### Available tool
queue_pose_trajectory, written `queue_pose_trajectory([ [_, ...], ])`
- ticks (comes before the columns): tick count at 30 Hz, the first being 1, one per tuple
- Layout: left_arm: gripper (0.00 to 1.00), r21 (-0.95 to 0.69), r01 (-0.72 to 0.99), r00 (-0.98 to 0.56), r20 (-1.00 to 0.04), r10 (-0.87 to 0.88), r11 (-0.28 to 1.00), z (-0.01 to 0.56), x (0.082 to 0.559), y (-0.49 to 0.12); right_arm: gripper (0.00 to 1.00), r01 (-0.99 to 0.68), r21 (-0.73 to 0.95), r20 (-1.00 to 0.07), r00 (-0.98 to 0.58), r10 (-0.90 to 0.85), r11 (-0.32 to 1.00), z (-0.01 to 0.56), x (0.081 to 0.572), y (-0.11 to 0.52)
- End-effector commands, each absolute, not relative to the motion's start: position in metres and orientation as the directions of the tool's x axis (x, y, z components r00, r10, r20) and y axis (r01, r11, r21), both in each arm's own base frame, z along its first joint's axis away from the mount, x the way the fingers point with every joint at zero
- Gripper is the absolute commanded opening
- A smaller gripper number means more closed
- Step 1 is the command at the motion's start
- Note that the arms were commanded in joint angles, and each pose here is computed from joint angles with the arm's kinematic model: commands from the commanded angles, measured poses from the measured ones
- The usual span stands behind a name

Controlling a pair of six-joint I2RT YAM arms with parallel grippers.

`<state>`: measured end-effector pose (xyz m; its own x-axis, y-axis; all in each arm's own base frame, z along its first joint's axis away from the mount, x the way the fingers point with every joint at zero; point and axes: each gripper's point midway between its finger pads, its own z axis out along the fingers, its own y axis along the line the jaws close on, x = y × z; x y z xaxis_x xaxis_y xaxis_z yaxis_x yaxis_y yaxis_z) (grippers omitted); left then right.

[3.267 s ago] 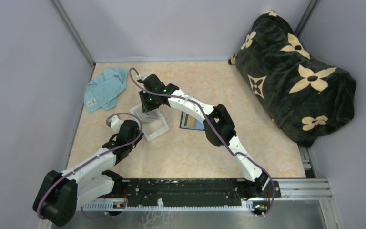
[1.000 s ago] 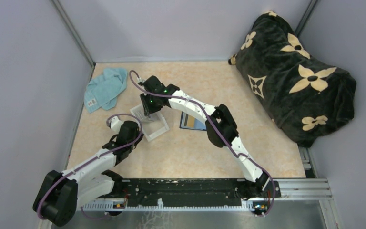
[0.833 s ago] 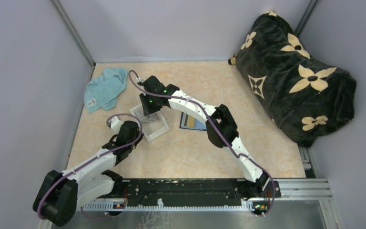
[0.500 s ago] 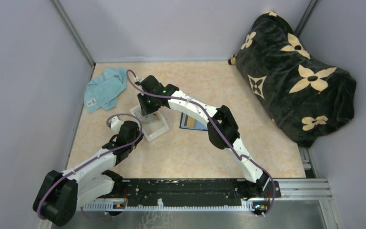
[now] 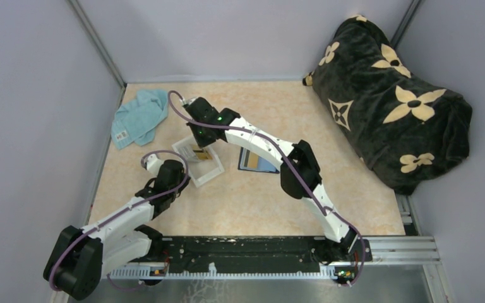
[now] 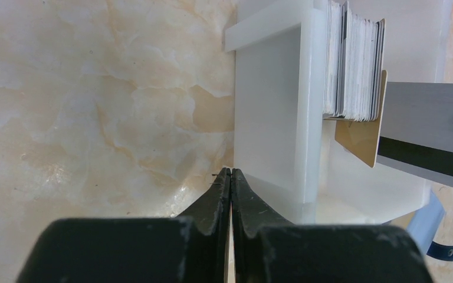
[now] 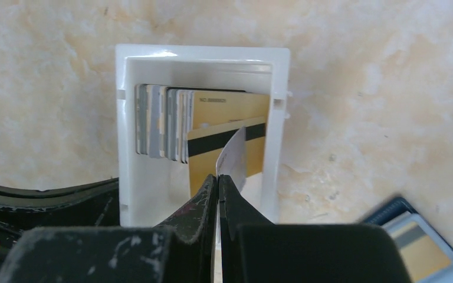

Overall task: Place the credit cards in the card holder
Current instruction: Pick up the credit card from the storage box.

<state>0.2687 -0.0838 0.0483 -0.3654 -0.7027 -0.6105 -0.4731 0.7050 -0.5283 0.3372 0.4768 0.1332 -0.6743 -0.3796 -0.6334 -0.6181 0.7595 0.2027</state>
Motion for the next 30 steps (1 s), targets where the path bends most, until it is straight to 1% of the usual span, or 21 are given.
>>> queue_pose_trajectory([
  [1,0.08,-0.521,-0.458,-0.369,-0.625,-0.688,0.72,0.059,0.273,-0.084,0.0,-0.61,0.09,-0.735,-0.574,-0.361,0.787,0.198,0.341,0.458],
  [6,0.18,-0.487,-0.433,-0.38,-0.665,-0.644,0.759,0.074,0.279,-0.083,0.0,-0.584,0.022,-0.77,-0.528,-0.359,0.811,0.213,0.346,0.439],
  [8,0.25,-0.465,-0.435,-0.388,-0.676,-0.626,0.771,0.081,0.279,-0.081,0.0,-0.581,0.017,-0.787,-0.509,-0.347,0.814,0.223,0.345,0.433],
  [12,0.36,-0.451,-0.43,-0.389,-0.689,-0.611,0.782,0.098,0.279,-0.079,0.0,-0.59,0.025,-0.81,-0.485,-0.329,0.807,0.244,0.337,0.423],
  [14,0.42,-0.461,-0.404,-0.39,-0.694,-0.605,0.79,0.11,0.278,-0.08,0.0,-0.596,0.038,-0.825,-0.471,-0.311,0.802,0.259,0.33,0.414],
  [17,0.57,-0.467,-0.337,-0.399,-0.715,-0.574,0.817,0.131,0.277,-0.085,0.0,-0.61,0.058,-0.832,-0.467,-0.3,0.79,0.269,0.316,0.402],
  [18,0.6,-0.47,-0.311,-0.399,-0.725,-0.562,0.826,0.14,0.277,-0.087,0.0,-0.615,0.067,-0.833,-0.467,-0.295,0.786,0.273,0.311,0.398],
  [21,0.66,-0.455,-0.276,-0.407,-0.743,-0.532,0.847,0.157,0.274,-0.087,0.0,-0.627,0.095,-0.838,-0.47,-0.278,0.773,0.28,0.297,0.385],
  [23,0.69,-0.442,-0.237,-0.421,-0.756,-0.501,0.865,0.166,0.272,-0.09,0.0,-0.64,0.116,-0.829,-0.483,-0.281,0.759,0.277,0.285,0.377],
  [25,0.73,-0.465,-0.156,-0.439,-0.758,-0.482,0.872,0.175,0.27,-0.102,0.0,-0.656,0.149,-0.83,-0.489,-0.266,0.74,0.283,0.272,0.367],
  [30,0.77,-0.572,0.03,-0.514,-0.712,-0.478,0.82,0.195,0.264,-0.144,0.0,-0.678,0.201,-0.826,-0.505,-0.25,0.707,0.275,0.244,0.341],
])
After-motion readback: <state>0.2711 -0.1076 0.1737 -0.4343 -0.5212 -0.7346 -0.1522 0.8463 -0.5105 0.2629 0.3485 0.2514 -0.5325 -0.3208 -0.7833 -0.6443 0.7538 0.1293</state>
